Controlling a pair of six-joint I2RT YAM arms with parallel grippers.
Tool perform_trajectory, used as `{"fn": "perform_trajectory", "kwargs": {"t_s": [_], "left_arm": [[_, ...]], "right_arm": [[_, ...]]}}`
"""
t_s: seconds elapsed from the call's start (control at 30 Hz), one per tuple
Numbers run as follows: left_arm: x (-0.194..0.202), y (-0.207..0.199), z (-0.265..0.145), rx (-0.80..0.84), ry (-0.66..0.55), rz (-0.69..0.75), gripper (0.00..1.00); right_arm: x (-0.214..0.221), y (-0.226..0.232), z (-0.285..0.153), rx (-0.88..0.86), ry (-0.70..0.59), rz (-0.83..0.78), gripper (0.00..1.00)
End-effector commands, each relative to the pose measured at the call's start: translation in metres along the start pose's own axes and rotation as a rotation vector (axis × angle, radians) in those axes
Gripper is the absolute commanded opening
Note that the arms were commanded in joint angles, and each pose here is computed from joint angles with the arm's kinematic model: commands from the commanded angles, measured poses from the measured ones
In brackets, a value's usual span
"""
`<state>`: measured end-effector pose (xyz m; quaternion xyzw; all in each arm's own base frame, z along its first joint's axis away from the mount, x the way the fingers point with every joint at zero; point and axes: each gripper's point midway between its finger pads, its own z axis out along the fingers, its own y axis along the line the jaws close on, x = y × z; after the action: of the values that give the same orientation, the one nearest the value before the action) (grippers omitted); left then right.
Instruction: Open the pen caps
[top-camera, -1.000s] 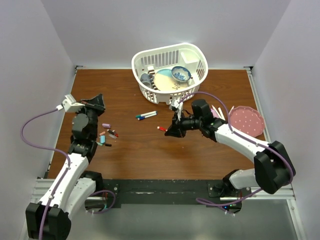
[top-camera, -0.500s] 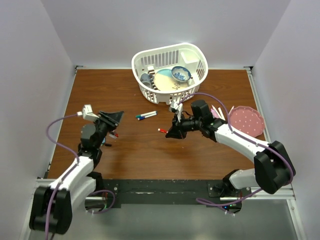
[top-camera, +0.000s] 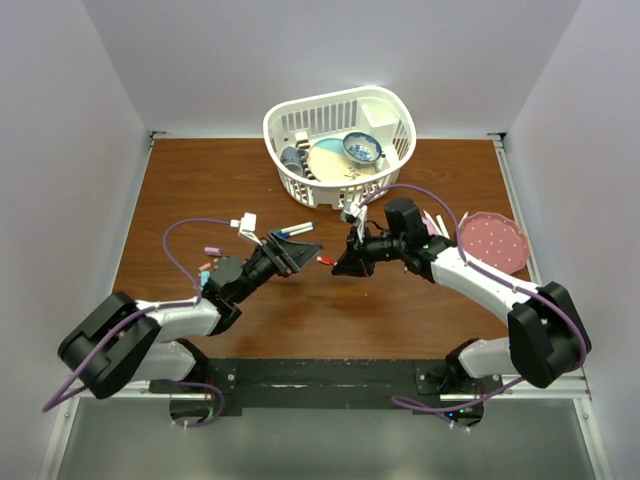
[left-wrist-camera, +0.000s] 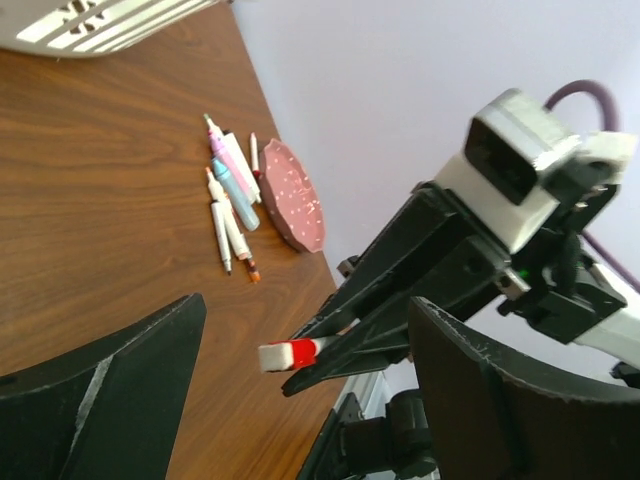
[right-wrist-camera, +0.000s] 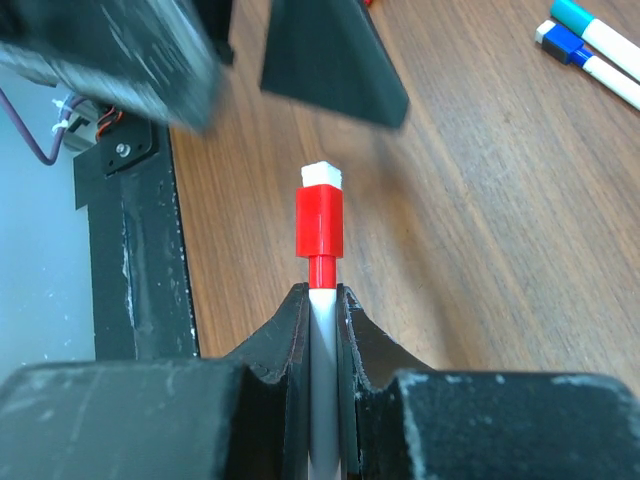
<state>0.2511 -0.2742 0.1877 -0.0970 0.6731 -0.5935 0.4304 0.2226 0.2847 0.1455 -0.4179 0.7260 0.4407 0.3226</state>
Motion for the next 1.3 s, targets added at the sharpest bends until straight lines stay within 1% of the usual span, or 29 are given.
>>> {"fn": "perform_trajectory", "kwargs": {"t_s": [0.0,0.13,0.17,0.23,0.27,0.33,0.37,0.4,0.43,0.47,0.63,0.67,0.73,0.77,0.8,0.83,0.87,0.9,1.0,1.03,1.07,1.1,1.13,1.2,1.23,1.27], "left_arm": [[-0.011,-0.017,0.020,0.034,-0.092,-0.015,0.88],[-0.008,-0.016,0.025,0.015,-0.113,-0.036,0.88],[-0.005,-0.016,0.027,0.016,-0.110,-0.038,0.87],[-0.004,-0.026,0.031,0.047,-0.113,-0.063,0.84],[0.001,-0.024,0.034,0.043,-0.102,-0.068,0.78],[0.010,-0.026,0.041,0.049,-0.084,-0.100,0.72],[0.014,-0.027,0.043,0.057,-0.075,-0.111,0.63],[0.014,-0.032,0.044,0.077,-0.080,-0.131,0.59],[0.018,-0.027,0.045,0.068,-0.074,-0.141,0.53],[0.019,-0.028,0.046,0.075,-0.076,-0.151,0.42],[0.017,-0.033,0.048,0.107,-0.086,-0.179,0.27],[0.017,-0.033,0.048,0.106,-0.088,-0.174,0.18],[0.012,-0.034,0.047,0.103,-0.106,-0.171,0.08],[0.010,-0.034,0.047,0.098,-0.116,-0.161,0.00],[0.010,-0.033,0.047,0.093,-0.119,-0.156,0.00],[0.007,-0.035,0.046,0.093,-0.128,-0.154,0.00],[0.005,-0.034,0.047,0.087,-0.137,-0.151,0.00],[0.004,-0.031,0.047,0.071,-0.148,-0.138,0.00],[-0.003,-0.028,0.048,0.046,-0.173,-0.118,0.00],[-0.005,-0.030,0.047,0.046,-0.180,-0.110,0.00],[-0.007,-0.028,0.047,0.035,-0.193,-0.096,0.00],[-0.008,-0.024,0.048,0.015,-0.199,-0.087,0.00],[-0.012,-0.027,0.046,0.014,-0.211,-0.080,0.00],[-0.021,-0.016,0.042,-0.037,-0.252,-0.052,0.00],[-0.031,-0.020,0.037,-0.037,-0.280,-0.043,0.00],[-0.053,-0.009,0.032,-0.074,-0.340,-0.020,0.00]], "right_arm": [[-0.023,0.006,-0.007,-0.014,-0.064,-0.042,0.00],[-0.025,0.004,-0.009,-0.005,-0.074,-0.044,0.00],[-0.026,0.002,-0.010,0.011,-0.077,-0.043,0.00],[-0.026,-0.002,-0.010,0.031,-0.077,-0.039,0.00],[-0.025,-0.003,-0.009,0.039,-0.075,-0.034,0.00],[-0.029,-0.010,-0.011,0.074,-0.091,-0.046,0.00],[-0.029,-0.011,-0.011,0.085,-0.092,-0.046,0.00],[-0.029,-0.014,-0.012,0.097,-0.094,-0.045,0.00],[-0.030,-0.014,-0.013,0.098,-0.098,-0.044,0.00],[-0.031,-0.015,-0.013,0.104,-0.101,-0.046,0.00],[-0.029,-0.020,-0.014,0.126,-0.098,-0.037,0.00],[-0.029,-0.021,-0.014,0.126,-0.097,-0.036,0.00],[-0.028,-0.021,-0.013,0.126,-0.093,-0.033,0.00],[-0.028,-0.021,-0.013,0.122,-0.094,-0.036,0.00],[-0.027,-0.020,-0.013,0.117,-0.091,-0.034,0.00],[-0.026,-0.019,-0.013,0.108,-0.083,-0.043,0.02],[-0.025,-0.017,-0.012,0.089,-0.080,-0.044,0.08],[-0.026,-0.016,-0.011,0.079,-0.079,-0.048,0.24],[-0.021,-0.011,-0.011,0.043,-0.059,-0.056,0.38],[-0.020,-0.010,-0.011,0.036,-0.053,-0.058,0.38],[-0.020,-0.009,-0.011,0.030,-0.050,-0.058,0.34],[-0.021,-0.008,-0.011,0.027,-0.051,-0.058,0.18],[-0.019,-0.009,-0.010,0.031,-0.043,-0.048,0.00],[-0.021,-0.009,-0.011,0.031,-0.040,-0.049,0.00],[-0.021,-0.009,-0.013,0.036,-0.035,-0.053,0.00],[-0.021,-0.009,-0.013,0.041,-0.034,-0.055,0.00]]}}
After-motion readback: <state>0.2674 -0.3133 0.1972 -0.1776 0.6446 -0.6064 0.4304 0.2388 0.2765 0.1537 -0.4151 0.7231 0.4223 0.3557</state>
